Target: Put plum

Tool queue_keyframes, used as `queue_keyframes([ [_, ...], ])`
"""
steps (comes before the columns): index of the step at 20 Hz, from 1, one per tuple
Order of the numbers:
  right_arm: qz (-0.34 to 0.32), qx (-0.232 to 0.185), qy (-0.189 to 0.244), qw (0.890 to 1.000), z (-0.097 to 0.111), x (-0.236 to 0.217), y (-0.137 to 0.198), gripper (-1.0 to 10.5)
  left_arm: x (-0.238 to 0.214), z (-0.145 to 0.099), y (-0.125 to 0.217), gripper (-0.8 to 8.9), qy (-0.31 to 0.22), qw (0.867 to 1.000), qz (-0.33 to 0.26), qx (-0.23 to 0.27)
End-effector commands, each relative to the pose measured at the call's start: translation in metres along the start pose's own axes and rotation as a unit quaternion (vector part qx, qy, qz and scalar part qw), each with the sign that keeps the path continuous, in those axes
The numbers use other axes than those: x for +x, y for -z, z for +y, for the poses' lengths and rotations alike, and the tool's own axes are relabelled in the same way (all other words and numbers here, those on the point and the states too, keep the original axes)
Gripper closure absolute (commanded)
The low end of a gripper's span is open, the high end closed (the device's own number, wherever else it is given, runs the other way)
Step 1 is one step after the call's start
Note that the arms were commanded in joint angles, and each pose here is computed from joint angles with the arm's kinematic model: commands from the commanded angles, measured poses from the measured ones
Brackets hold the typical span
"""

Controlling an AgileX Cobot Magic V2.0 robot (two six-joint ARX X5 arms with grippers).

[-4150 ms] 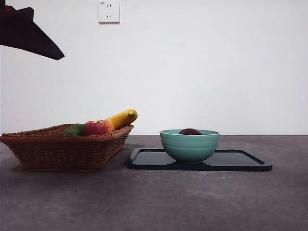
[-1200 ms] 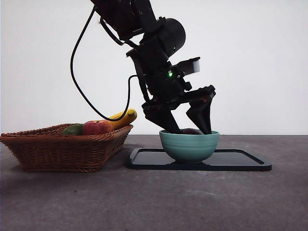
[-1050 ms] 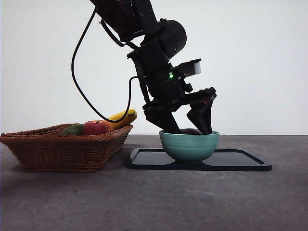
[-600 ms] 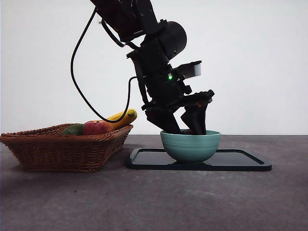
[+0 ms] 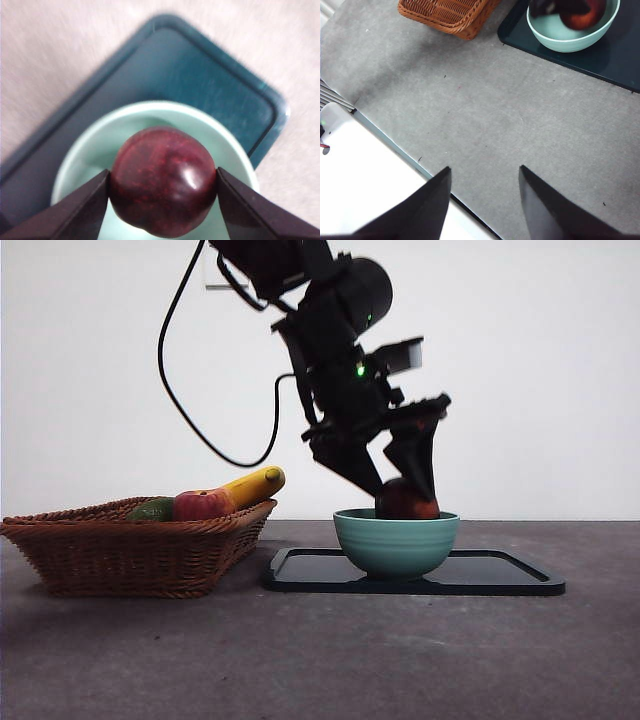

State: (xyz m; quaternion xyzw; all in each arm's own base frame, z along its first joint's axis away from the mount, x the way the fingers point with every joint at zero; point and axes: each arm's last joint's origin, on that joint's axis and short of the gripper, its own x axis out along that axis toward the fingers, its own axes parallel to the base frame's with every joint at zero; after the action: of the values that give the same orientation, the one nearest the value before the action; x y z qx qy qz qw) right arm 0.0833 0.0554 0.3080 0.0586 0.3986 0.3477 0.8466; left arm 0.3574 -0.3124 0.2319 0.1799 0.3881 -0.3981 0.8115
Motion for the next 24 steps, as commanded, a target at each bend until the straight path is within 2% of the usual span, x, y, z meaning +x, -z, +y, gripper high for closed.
queue_keyframes([
  [1, -0.002, 0.001, -0.003, 1.0, 0.001, 0.001, -0.001, 7.3, -0.009, -0.002, -0.017, 5.12, 0.002, 1.0, -0.008, 0.004],
  [5, -0.003, -0.001, -0.002, 1.0, 0.001, 0.001, -0.001, 7.3, -0.059, 0.006, -0.046, 5.12, -0.008, 1.0, -0.03, -0.003],
  [10, -0.004, -0.005, -0.001, 1.0, 0.001, 0.0, -0.001, 7.3, -0.154, 0.019, -0.061, 5.12, -0.037, 0.993, -0.11, -0.034],
  [14, -0.005, -0.011, -0.001, 1.0, 0.001, 0.0, -0.002, 7.3, -0.232, 0.032, -0.047, 5.12, -0.069, 0.987, -0.134, -0.056],
  [18, -0.006, -0.015, -0.001, 1.0, 0.001, 0.0, -0.002, 7.3, -0.293, 0.038, -0.021, 5.11, -0.097, 0.984, -0.127, -0.082],
  [24, -0.006, -0.026, -0.001, 1.0, 0.001, 0.0, -0.002, 7.3, -0.318, 0.046, 0.009, 5.11, -0.114, 0.984, -0.074, -0.112],
])
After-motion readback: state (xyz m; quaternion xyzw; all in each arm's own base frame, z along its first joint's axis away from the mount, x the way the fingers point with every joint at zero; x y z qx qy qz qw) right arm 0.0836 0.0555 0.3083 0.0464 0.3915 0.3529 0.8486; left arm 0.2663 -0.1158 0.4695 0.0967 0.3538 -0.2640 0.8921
